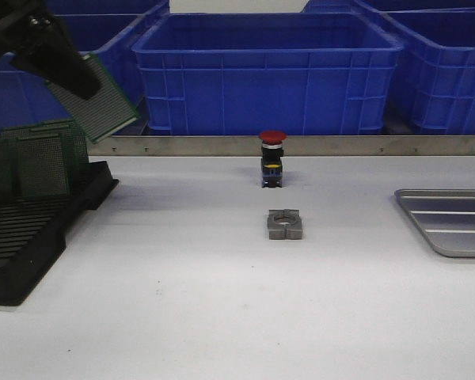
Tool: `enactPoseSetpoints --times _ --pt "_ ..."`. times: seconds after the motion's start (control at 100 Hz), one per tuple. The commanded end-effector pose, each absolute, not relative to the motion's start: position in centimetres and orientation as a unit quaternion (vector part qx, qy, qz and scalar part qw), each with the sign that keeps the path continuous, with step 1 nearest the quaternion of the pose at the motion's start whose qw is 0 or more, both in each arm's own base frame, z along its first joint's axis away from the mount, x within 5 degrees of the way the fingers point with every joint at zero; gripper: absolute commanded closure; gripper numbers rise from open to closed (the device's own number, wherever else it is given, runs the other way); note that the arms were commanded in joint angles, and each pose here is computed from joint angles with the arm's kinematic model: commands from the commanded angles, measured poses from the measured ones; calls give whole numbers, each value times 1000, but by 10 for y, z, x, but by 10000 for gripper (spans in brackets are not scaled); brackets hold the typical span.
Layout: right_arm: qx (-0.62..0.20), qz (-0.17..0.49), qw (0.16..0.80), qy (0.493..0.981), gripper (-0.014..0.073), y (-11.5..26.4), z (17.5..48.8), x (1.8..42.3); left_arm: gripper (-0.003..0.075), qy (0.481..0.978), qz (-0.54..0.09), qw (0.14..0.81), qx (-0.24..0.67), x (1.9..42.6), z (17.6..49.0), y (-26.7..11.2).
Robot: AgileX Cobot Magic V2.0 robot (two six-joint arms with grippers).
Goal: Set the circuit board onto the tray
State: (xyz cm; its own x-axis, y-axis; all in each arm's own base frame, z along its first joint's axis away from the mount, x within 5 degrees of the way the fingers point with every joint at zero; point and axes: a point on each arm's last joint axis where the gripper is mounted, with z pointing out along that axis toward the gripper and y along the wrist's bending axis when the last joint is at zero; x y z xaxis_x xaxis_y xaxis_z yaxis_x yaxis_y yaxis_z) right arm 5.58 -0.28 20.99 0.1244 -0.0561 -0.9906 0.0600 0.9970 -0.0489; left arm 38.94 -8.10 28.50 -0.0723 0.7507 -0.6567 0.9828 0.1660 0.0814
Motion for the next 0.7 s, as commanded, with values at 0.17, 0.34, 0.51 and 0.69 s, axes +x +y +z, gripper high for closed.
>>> enactPoseSetpoints --times 0.17,0.34,0.51,0.69 --pt "-3 -42 788 614 657 -2 223 51 741 638 -260 324 649 360 323 -139" --pt "-3 -42 788 614 657 -2 223 51 741 614 -278 308 672 346 322 -172" --pt "-3 -42 788 614 657 -2 223 51 741 589 -292 295 693 333 320 -199" --pt "-3 -42 788 614 657 -2 223 51 741 569 -302 287 709 322 320 -218"
